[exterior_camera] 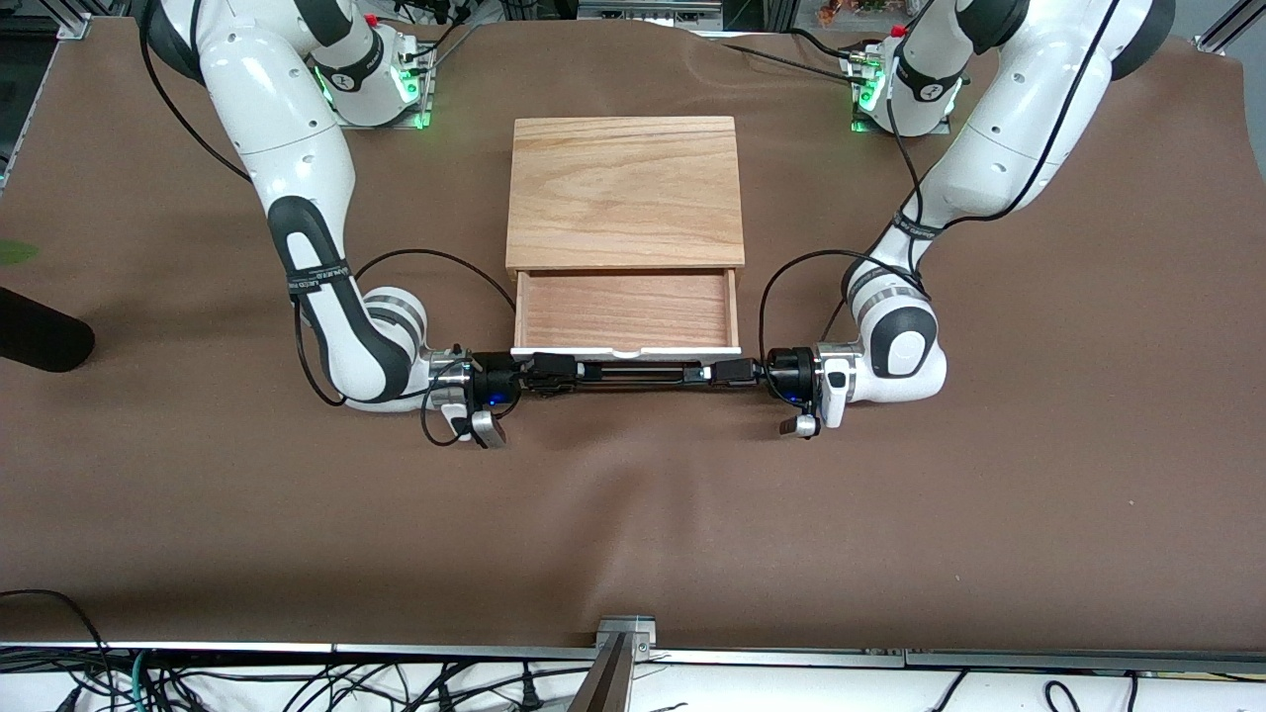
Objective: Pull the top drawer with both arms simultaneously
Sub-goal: 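Pull the drawer out from the cabinet with both grippers, then open the left gripper and withdraw it while the right gripper holds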
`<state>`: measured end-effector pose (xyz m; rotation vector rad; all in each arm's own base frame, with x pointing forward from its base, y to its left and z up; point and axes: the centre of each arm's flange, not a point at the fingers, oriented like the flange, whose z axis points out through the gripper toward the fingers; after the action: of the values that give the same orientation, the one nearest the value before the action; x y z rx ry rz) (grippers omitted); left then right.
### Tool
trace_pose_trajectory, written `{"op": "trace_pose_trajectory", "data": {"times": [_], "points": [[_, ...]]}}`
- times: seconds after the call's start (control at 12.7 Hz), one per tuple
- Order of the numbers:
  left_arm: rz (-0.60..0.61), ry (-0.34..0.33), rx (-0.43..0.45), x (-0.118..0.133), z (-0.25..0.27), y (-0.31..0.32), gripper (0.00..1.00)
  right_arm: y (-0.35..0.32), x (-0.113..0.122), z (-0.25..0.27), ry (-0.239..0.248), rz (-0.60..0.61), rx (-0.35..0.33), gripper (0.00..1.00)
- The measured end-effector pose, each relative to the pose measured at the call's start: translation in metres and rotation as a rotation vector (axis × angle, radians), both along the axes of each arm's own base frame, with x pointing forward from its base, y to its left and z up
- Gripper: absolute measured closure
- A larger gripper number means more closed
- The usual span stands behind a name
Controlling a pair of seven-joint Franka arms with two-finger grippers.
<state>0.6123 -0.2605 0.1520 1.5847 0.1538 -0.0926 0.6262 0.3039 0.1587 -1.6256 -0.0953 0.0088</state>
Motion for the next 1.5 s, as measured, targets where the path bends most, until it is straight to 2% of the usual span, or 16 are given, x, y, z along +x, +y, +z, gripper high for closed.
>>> {"op": "trace_pose_trajectory", "data": {"times": [0.16, 0.39, 0.63, 0.79, 0.87, 1.11, 1.18, 1.34, 1.42, 1.5], "points": [[0.019, 0.028, 0.019, 0.012, -0.003, 0.01, 0.82, -0.004, 0.009, 0.0, -0.003, -0.012, -0.005, 0.92], [0.052, 0.055, 0.046, 0.02, -0.016, 0.033, 0.99, -0.01, 0.019, 0.006, -0.017, -0.037, -0.02, 0.92], [0.052, 0.063, 0.047, 0.019, -0.017, 0.034, 0.98, -0.01, 0.021, 0.006, -0.017, -0.038, -0.021, 0.92], [0.039, 0.066, 0.058, 0.022, -0.013, 0.035, 0.84, -0.009, 0.021, 0.004, -0.008, -0.04, -0.027, 0.92], [0.019, 0.061, 0.082, 0.025, -0.006, 0.039, 0.73, -0.008, 0.021, 0.005, -0.007, -0.04, -0.028, 0.92], [-0.054, 0.078, 0.232, 0.043, 0.042, 0.085, 0.4, -0.011, 0.028, 0.008, -0.015, -0.061, -0.045, 0.89], [-0.072, 0.051, 0.295, 0.049, 0.065, 0.105, 0.3, -0.014, 0.032, 0.01, -0.014, -0.076, -0.054, 0.88], [-0.123, -0.059, 0.478, 0.056, 0.118, 0.144, 0.05, -0.016, 0.038, 0.013, -0.018, -0.1, -0.068, 0.67], [-0.153, -0.118, 0.579, 0.056, 0.147, 0.162, 0.0, -0.016, 0.039, 0.013, -0.018, -0.102, -0.07, 0.56], [-0.183, -0.163, 0.668, 0.052, 0.172, 0.177, 0.0, -0.015, 0.039, 0.013, -0.018, -0.104, -0.072, 0.44]]}}
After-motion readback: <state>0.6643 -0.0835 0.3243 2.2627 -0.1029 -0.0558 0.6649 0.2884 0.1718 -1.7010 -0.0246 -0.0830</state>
